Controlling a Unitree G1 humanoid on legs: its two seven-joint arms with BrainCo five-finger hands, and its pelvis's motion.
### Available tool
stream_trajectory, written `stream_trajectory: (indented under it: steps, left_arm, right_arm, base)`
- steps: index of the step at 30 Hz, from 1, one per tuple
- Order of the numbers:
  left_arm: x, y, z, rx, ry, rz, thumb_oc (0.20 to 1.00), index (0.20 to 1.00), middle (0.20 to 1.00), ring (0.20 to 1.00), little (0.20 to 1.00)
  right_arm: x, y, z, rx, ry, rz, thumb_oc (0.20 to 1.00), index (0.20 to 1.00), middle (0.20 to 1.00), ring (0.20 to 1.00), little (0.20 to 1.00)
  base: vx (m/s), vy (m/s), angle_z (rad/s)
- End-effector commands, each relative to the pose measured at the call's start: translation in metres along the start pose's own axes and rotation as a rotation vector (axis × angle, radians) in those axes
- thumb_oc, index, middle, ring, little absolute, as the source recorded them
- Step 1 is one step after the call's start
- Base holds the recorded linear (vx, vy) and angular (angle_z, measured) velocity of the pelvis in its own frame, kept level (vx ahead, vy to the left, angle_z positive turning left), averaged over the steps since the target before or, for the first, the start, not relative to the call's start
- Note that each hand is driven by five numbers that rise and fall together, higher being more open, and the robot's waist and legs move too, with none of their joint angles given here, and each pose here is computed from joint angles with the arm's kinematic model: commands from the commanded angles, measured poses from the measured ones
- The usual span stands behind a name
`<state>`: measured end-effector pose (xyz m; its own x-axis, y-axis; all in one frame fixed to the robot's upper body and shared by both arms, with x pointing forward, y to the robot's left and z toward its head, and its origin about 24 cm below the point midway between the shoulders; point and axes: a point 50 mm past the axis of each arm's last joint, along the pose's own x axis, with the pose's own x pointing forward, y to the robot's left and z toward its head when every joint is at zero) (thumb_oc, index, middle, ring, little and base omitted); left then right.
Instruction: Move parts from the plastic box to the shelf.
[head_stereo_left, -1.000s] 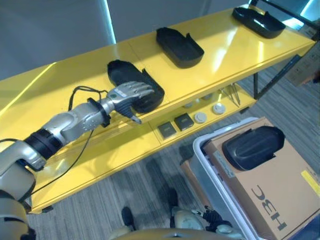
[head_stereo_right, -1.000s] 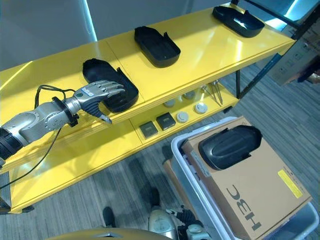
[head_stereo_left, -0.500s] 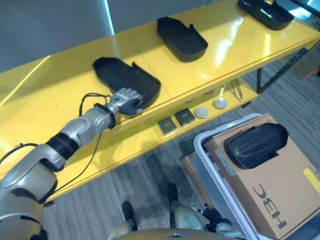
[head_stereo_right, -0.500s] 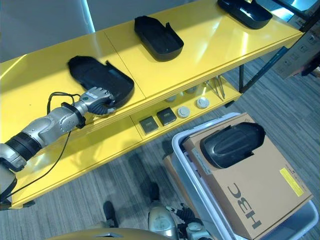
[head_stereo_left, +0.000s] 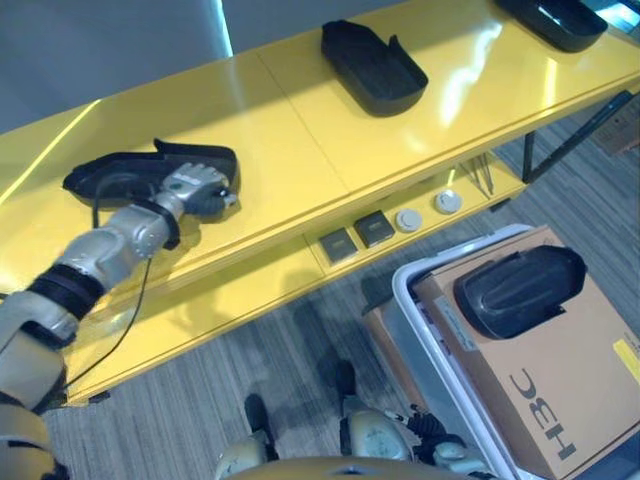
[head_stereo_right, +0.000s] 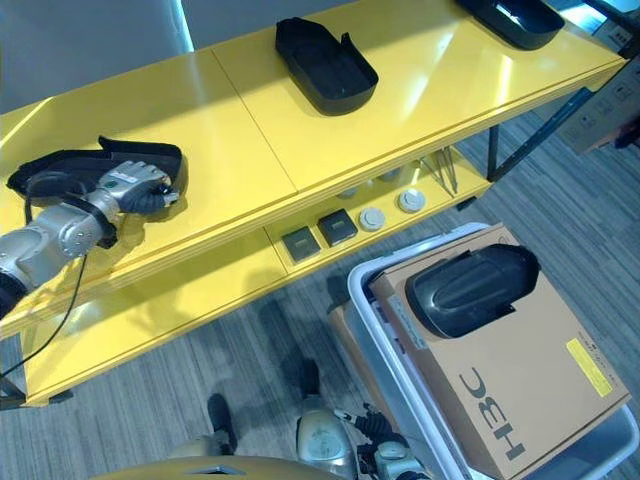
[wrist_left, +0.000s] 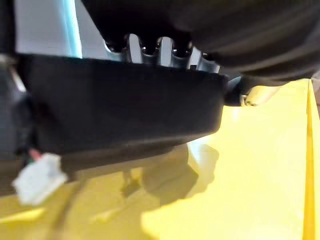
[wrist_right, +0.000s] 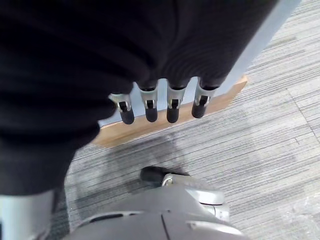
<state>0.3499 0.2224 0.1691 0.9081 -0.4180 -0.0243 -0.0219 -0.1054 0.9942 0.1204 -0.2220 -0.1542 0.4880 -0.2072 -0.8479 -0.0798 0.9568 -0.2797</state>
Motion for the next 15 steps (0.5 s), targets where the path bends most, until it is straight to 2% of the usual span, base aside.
stream_trajectory:
  steps: [1,8,15]
  left_arm:
    - [-0.001,0.045,-0.009,0.161,-0.036,0.086,0.2,0.2,0.2,0.2,0.2]
    - [-0.006,0.049,-0.004,0.494,-0.177,-0.048,0.2,0.2,0.2,0.2,0.2]
    - [-0.01,0.035,-0.004,0.794,-0.308,-0.187,0.2,0.2,0.2,0.2,0.2]
  right_arm:
    - [-0.004,0.009,-0.011,-0.05,0.015,0.053,1.0,1.0,1.0,1.0,1.0]
    - [-0.004,0.007,-0.012,-0.076,-0.008,0.057,1.0,1.0,1.0,1.0,1.0]
    - [-0.004,-0.003,-0.01,-0.102,-0.025,0.025,1.0,1.0,1.0,1.0,1.0]
  base:
    - [0.0,0.0,0.0]
    - [0.01,0.002,0.0]
    - [0.0,0.0,0.0]
